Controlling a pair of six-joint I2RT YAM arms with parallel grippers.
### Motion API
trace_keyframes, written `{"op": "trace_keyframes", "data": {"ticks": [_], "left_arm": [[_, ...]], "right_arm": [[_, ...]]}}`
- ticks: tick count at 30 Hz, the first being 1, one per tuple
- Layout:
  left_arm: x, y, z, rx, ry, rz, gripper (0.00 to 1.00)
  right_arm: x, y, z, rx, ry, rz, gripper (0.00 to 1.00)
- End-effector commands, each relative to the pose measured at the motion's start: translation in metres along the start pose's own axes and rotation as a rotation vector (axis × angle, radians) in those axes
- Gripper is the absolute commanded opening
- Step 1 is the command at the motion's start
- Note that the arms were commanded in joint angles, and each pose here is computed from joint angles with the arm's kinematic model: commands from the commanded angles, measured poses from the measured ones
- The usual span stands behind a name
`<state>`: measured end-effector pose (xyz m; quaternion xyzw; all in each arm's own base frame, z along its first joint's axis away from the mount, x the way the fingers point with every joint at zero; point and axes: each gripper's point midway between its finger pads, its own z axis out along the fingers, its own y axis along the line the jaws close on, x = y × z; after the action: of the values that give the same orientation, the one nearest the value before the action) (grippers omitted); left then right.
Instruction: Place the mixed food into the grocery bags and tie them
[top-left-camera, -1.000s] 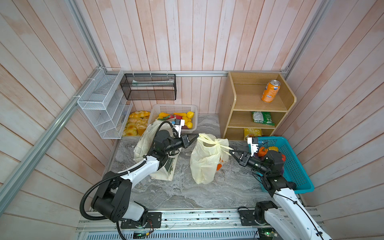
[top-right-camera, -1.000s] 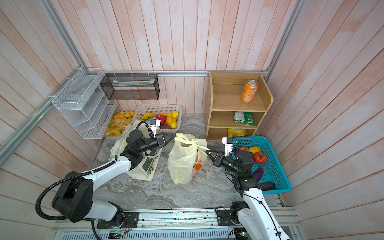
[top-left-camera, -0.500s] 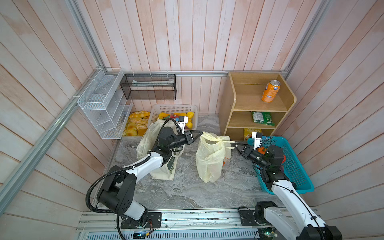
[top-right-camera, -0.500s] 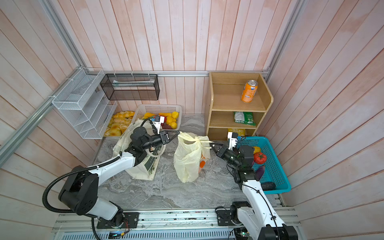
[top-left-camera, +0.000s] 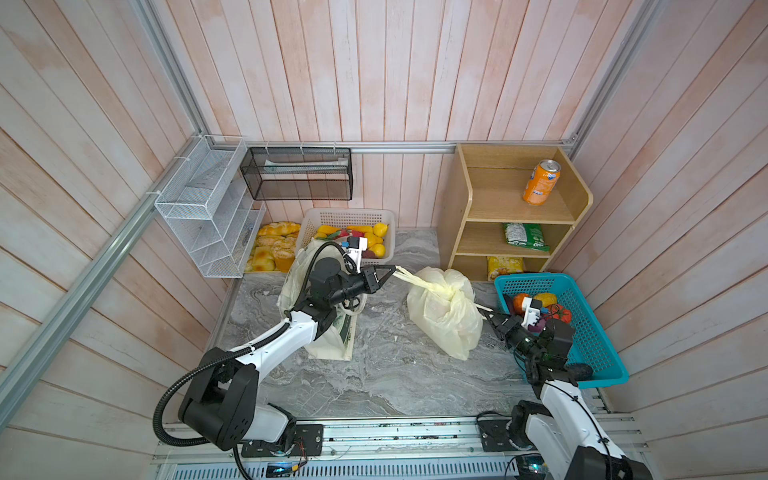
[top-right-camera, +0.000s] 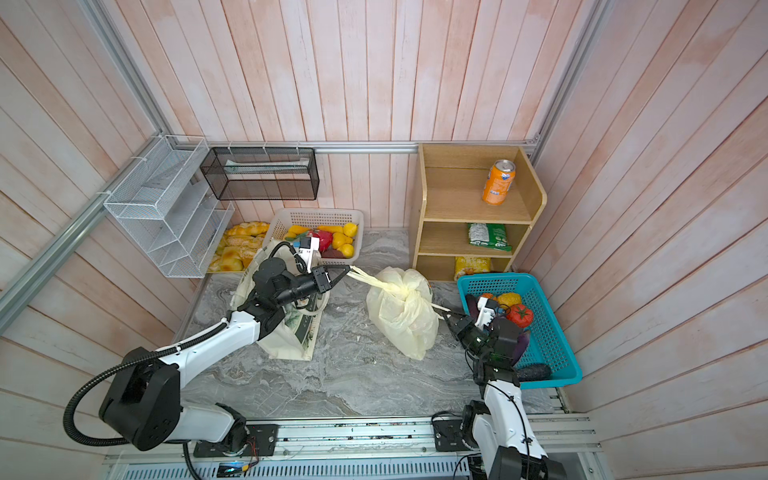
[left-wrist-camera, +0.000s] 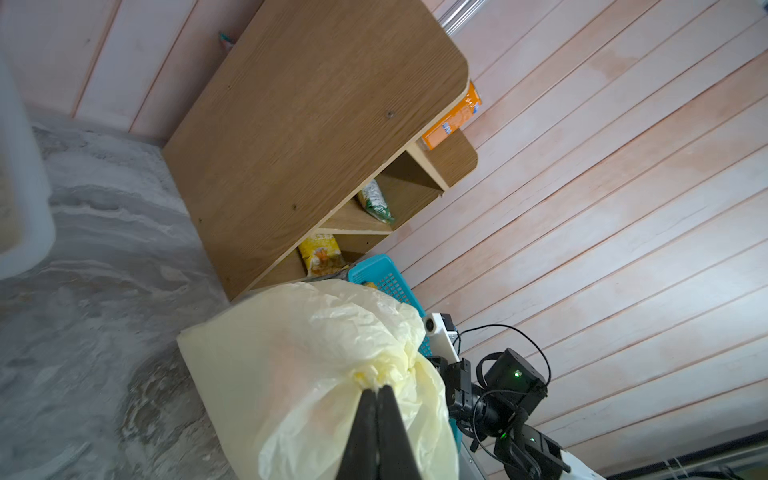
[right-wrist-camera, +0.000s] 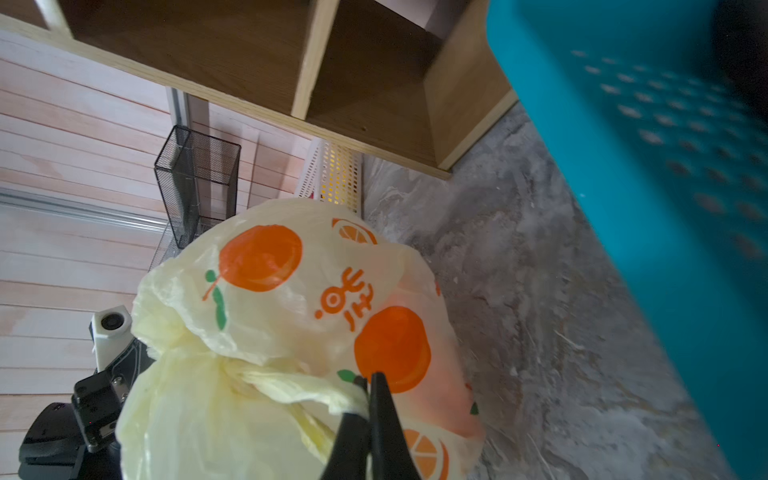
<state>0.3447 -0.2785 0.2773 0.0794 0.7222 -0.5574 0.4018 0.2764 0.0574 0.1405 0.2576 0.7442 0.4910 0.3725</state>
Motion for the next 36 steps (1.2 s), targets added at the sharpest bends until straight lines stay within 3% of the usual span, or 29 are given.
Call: {"op": "trace_keyframes", "data": {"ticks": [1,10,13,15,20,24,36], "left_arm": [[-0.033,0.001,-0.015,-0.027,-0.139,0.067,0.0],[-0.024,0.003,-0.01,0.006,-0.102,0.068,0.0],[-0.02,0.015,-0.016,-0.045,-0.105,0.079,0.0],[-0.02,0.02,-0.025,-0.069,-0.12,0.079,0.0],[-0.021,0.021,-0.031,-0.066,-0.123,0.088,0.0],[-0.025,0.013,-0.025,-0.019,-0.111,0.103,0.0],[-0.025,-0.016,0.008,0.063,-0.025,0.176,0.0]], "right_arm": [[-0.014,0.001,-0.004,0.004,-0.055,0.01,0.0],[-0.025,0.038,-0.004,-0.055,-0.028,-0.039,0.0],[-0.035,-0.005,-0.011,0.125,-0.105,-0.039,0.0],[-0.033,-0.027,-0.017,0.127,-0.096,0.027,0.0],[-0.024,-0.031,-0.016,0.099,-0.046,0.049,0.0],[-0.024,-0.012,-0.012,0.046,-0.031,0.015,0.0],[0.005,0.079,0.017,-0.03,0.075,-0.272,0.0]]}}
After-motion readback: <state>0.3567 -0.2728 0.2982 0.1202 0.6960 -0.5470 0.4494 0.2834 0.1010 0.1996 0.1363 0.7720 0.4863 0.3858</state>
